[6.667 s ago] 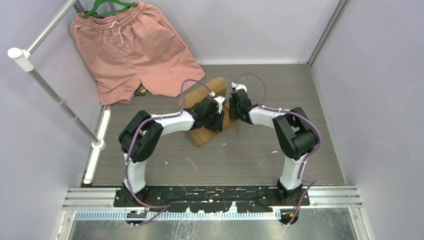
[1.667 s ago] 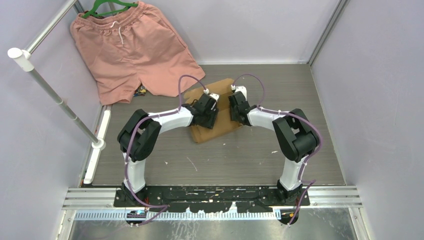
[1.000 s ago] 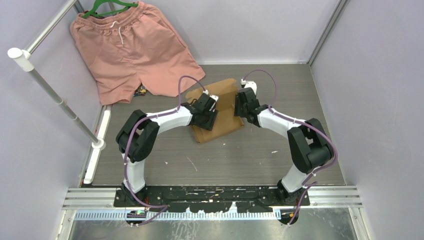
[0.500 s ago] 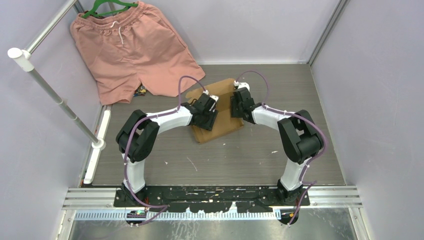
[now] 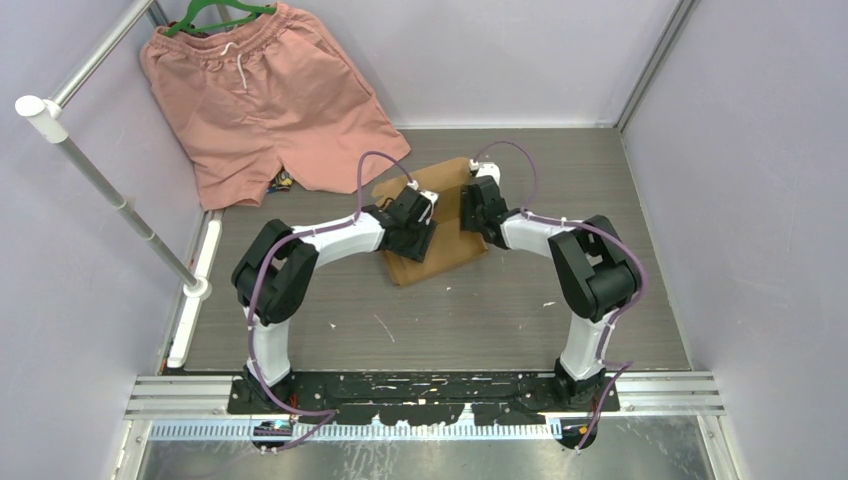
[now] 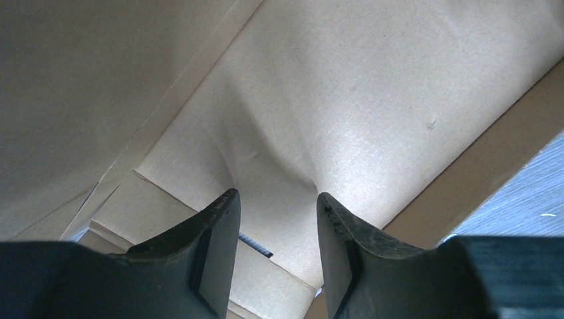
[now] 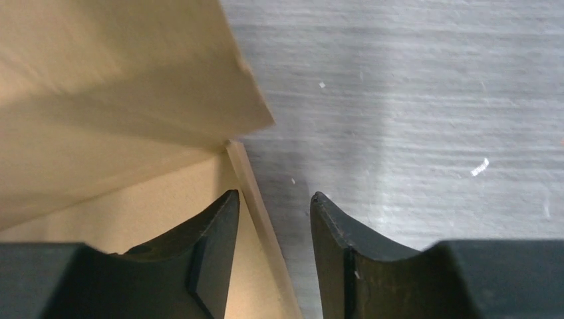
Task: Fold the paper box
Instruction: Fold the paper box at the center of the board.
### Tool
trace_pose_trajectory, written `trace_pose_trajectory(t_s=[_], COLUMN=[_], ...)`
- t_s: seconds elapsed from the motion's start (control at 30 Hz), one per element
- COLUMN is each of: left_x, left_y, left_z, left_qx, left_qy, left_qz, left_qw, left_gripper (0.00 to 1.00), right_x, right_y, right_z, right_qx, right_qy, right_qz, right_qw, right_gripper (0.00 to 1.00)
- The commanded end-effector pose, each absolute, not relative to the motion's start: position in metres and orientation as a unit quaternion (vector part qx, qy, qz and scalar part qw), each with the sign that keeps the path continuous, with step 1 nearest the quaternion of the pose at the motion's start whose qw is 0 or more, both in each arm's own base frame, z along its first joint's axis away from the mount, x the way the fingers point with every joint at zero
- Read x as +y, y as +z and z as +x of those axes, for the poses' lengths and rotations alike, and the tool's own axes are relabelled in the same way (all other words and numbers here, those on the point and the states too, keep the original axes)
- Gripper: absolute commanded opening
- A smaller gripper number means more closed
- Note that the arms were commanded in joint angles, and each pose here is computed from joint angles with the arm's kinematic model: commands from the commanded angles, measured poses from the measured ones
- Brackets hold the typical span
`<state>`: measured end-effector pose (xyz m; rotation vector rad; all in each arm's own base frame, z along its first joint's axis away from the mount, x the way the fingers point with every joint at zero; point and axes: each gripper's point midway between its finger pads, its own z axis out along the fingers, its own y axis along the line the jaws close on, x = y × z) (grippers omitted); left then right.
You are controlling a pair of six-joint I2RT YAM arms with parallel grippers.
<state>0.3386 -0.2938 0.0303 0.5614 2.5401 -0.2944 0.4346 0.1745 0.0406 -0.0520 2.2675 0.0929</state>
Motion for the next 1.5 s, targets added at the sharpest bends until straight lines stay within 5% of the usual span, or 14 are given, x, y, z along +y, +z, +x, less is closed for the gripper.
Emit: trace_pose_trajectory(t_s=[0.0, 0.3, 0.43, 0.73, 0.8, 0.9, 0.97, 1.27, 1.47], left_x=[-0.306, -0.322, -0.310, -0.249, -0.236, -0.220, -0.210, -0.181, -0.181], left_y=[0.078, 0.136, 0.166, 0.170, 0.161, 0.149, 0.141, 0.130, 0.124], left_z=[0.351, 0.349, 0.348, 0.335, 0.331, 0.325, 0.321, 0.302, 0.295], left_qx=[0.916, 0.882, 0.873, 0.894, 0.901, 0.911, 0.919, 0.922, 0.924], left_qy=[-0.145, -0.211, -0.212, -0.172, -0.157, -0.149, -0.133, -0.132, -0.157], left_qz=[0.214, 0.223, 0.203, 0.124, 0.099, 0.065, 0.051, -0.006, -0.013], left_qw=[0.307, 0.359, 0.390, 0.395, 0.391, 0.378, 0.368, 0.364, 0.348], left_gripper=[0.48, 0.50, 0.49, 0.43, 0.39, 0.11, 0.07, 0.52, 0.61], right_x=[0.158, 0.140, 0.160, 0.227, 0.240, 0.257, 0.264, 0.269, 0.280], right_y=[0.099, 0.148, 0.158, 0.170, 0.175, 0.178, 0.179, 0.192, 0.219], right_z=[0.434, 0.389, 0.378, 0.362, 0.363, 0.363, 0.365, 0.381, 0.385], right_qx=[0.866, 0.861, 0.866, 0.868, 0.866, 0.868, 0.869, 0.870, 0.858], right_qy=[0.034, 0.049, 0.105, 0.211, 0.215, 0.211, 0.199, 0.176, 0.197], right_qz=[0.025, 0.029, 0.002, -0.098, -0.112, -0.138, -0.154, -0.171, -0.186], right_qw=[0.499, 0.505, 0.490, 0.439, 0.436, 0.427, 0.426, 0.427, 0.436], right_gripper=[0.52, 0.51, 0.43, 0.44, 0.44, 0.45, 0.46, 0.49, 0.54])
